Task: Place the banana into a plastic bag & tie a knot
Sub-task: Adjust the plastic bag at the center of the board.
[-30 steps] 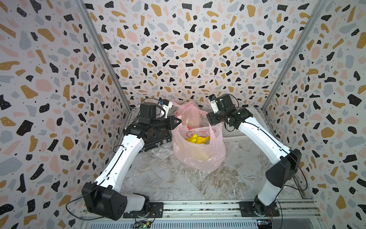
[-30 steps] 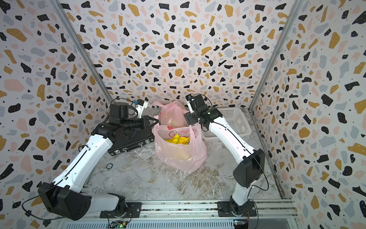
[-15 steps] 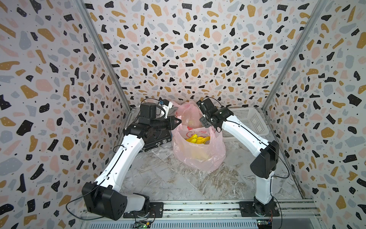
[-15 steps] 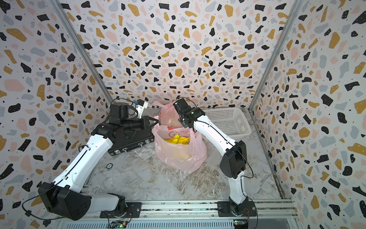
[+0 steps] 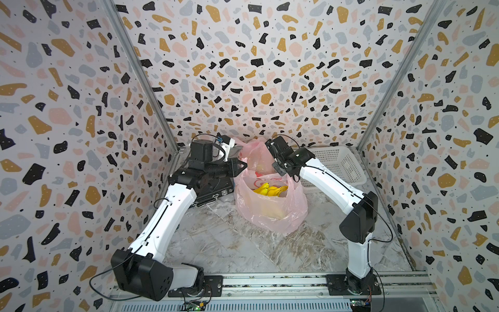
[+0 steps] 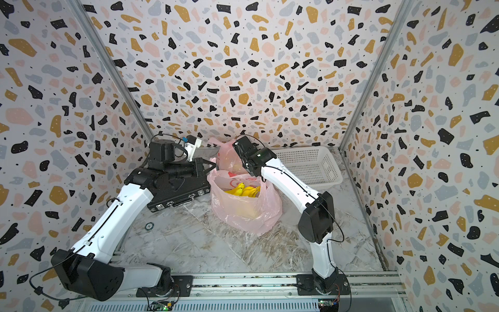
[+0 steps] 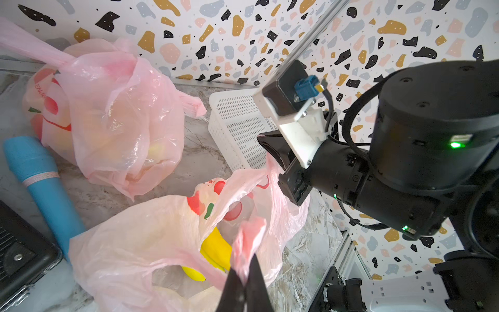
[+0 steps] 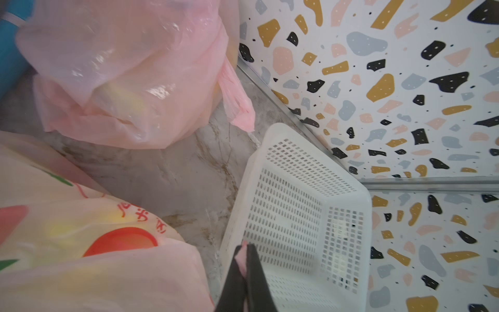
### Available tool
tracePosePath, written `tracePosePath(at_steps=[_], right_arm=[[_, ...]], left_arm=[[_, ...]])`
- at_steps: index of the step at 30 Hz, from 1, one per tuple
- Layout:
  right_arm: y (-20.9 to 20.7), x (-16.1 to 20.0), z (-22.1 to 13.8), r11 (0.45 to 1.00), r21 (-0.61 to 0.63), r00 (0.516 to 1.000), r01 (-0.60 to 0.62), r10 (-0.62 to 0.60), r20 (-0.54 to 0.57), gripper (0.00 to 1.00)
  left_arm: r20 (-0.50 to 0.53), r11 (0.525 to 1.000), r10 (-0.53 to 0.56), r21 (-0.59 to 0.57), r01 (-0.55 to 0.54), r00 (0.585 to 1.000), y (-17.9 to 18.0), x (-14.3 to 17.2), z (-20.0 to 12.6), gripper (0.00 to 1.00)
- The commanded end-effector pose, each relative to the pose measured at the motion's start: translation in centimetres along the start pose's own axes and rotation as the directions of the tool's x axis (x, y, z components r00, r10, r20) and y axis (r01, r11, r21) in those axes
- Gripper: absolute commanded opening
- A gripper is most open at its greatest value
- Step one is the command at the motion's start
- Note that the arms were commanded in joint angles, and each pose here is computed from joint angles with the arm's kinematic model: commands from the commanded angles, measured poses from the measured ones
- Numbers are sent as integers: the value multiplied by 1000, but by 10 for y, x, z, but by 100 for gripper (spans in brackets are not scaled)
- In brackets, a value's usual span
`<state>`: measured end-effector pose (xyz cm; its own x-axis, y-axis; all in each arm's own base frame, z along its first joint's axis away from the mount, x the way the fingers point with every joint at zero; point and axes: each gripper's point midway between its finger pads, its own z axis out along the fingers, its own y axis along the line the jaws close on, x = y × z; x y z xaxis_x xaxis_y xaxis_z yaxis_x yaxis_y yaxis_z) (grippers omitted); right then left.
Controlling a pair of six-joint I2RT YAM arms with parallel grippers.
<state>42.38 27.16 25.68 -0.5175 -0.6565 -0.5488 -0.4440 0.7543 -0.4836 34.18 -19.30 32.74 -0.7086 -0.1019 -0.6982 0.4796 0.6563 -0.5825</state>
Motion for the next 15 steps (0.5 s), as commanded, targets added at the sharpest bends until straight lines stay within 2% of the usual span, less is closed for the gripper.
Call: tracePosePath(at_steps=[1,5,7,10,13,15], right_arm=[[-15,-31,-72,983,-144,964,-117,148,221,0],[-16,-43,-131,938,-319,877,-135,264,402,0],[-17,-47,-164,908,-402,815,-115,318,484,0],[-21,-48,-221,850,-523,698,-58,409,588,0],[-26,-46,-276,767,-641,581,26,510,634,0],[-25,-42,-306,684,-722,523,100,582,623,0]], left_arm=[[46,999,37,-10,-37,998,-13,-10,-17,0],[58,998,44,-43,-41,997,-17,-11,-30,0],[62,997,49,-63,-45,997,-19,-11,-37,0],[80,992,68,-109,-59,995,-20,-15,-50,0],[102,981,98,-176,-79,990,-22,-23,-67,0],[121,969,121,-230,-90,985,-22,-32,-80,0]])
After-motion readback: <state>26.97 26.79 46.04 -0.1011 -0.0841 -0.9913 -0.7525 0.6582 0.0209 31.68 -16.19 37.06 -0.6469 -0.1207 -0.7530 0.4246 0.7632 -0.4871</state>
